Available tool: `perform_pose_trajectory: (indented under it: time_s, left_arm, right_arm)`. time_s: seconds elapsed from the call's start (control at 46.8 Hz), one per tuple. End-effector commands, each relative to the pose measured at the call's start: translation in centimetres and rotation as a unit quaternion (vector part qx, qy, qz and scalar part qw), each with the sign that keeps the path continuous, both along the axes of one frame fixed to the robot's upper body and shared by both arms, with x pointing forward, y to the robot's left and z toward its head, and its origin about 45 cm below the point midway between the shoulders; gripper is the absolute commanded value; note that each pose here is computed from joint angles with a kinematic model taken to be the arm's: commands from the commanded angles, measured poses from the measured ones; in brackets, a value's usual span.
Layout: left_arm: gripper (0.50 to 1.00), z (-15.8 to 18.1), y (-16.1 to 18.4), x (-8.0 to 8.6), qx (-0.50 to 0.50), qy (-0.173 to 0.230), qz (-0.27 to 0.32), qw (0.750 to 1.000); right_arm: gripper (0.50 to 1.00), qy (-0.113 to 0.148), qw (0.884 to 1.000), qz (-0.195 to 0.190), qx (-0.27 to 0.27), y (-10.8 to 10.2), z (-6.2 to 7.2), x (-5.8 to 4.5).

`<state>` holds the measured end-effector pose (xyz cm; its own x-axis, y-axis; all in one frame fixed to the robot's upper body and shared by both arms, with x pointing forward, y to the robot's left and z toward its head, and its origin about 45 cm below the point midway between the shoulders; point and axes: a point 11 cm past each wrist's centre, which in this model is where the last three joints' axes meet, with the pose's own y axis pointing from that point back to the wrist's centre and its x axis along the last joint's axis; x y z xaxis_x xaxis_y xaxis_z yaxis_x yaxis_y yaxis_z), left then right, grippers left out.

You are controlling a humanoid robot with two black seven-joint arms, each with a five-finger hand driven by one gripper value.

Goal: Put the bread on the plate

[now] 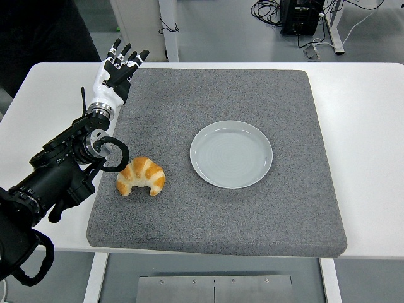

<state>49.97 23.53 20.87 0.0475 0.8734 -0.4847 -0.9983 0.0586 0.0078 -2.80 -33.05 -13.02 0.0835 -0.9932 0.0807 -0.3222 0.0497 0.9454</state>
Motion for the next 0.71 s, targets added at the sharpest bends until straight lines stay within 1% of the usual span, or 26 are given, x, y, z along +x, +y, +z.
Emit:
perform_pose_trajectory:
  time_s: [0.0, 0.534, 0.684]
  left_arm:
    - [0.971, -0.1, 0.0, -0.1, 0.0, 0.0, -0.001, 1.0]
    - [0.971, 1.0, -0.1, 0.4, -0.001, -0.012, -0.004, 1.0]
    - [0.971, 1.4, 0.7, 0.6, 0.005, -0.016, 0.001, 1.0]
  right_arm:
    - [1.0, 0.0, 1.0, 0.0, 0.0, 0.0, 0.0, 0.0]
    - [1.0, 0.0, 1.0, 0.0, 0.0, 0.0, 0.0, 0.0]
    - [1.0, 0.0, 1.0, 0.0, 0.0, 0.0, 0.0, 0.0]
